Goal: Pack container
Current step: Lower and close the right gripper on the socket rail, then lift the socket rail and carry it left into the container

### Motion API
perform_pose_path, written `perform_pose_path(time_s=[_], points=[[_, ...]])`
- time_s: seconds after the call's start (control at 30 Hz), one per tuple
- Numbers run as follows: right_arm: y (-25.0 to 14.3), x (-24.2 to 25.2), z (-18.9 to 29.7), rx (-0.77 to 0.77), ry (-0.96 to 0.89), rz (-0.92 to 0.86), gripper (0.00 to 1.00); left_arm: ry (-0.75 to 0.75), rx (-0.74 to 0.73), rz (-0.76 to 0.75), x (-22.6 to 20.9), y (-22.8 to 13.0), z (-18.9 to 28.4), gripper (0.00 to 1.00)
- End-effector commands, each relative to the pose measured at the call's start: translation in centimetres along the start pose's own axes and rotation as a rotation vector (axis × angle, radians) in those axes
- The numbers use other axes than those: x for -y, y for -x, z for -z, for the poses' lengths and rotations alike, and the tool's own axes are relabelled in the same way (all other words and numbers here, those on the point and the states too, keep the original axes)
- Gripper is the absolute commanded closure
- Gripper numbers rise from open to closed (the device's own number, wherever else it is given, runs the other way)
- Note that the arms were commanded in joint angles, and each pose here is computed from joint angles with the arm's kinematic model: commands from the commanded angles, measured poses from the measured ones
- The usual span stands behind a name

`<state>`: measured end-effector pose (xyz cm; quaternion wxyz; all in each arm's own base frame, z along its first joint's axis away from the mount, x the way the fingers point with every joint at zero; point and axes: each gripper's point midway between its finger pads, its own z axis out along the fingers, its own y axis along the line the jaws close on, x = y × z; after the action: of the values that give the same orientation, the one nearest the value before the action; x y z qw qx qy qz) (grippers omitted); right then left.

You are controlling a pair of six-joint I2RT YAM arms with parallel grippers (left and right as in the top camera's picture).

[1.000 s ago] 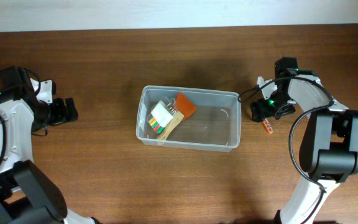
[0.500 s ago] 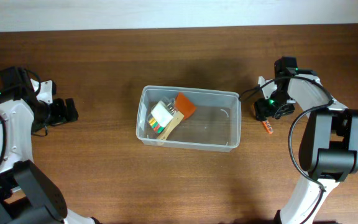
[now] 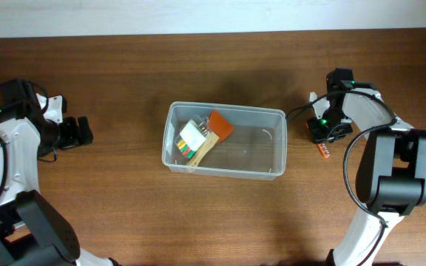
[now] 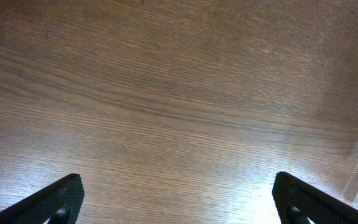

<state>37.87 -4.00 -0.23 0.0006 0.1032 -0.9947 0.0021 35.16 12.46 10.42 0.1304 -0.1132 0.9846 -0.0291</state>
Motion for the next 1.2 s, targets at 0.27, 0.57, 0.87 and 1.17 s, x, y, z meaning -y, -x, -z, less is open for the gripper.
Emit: perform_pose_path(time_s=[0.27, 0.57, 0.87, 1.17], points=[[-1.5, -0.6, -2.3, -0.075, 0.035, -0.010, 0.77, -0.012, 0.011, 0.006, 0.2, -0.1, 0.5, 0.01], [-1.5, -0.6, -2.3, -0.075, 0.035, -0.010, 0.92, -0.012, 0.010, 0.006, 0.2, -0.1, 0.5, 0.01], [-1.5, -0.6, -2.3, -0.072, 0.037, -0.010, 0.96, -0.013, 0.006, 0.007, 0.2, -0.2, 0.5, 0.01], [-0.6, -1.0, -0.9, -0.047, 0.067, -0.012, 0.96, -0.013, 0.006, 0.007, 0.2, -0.2, 0.5, 0.01]])
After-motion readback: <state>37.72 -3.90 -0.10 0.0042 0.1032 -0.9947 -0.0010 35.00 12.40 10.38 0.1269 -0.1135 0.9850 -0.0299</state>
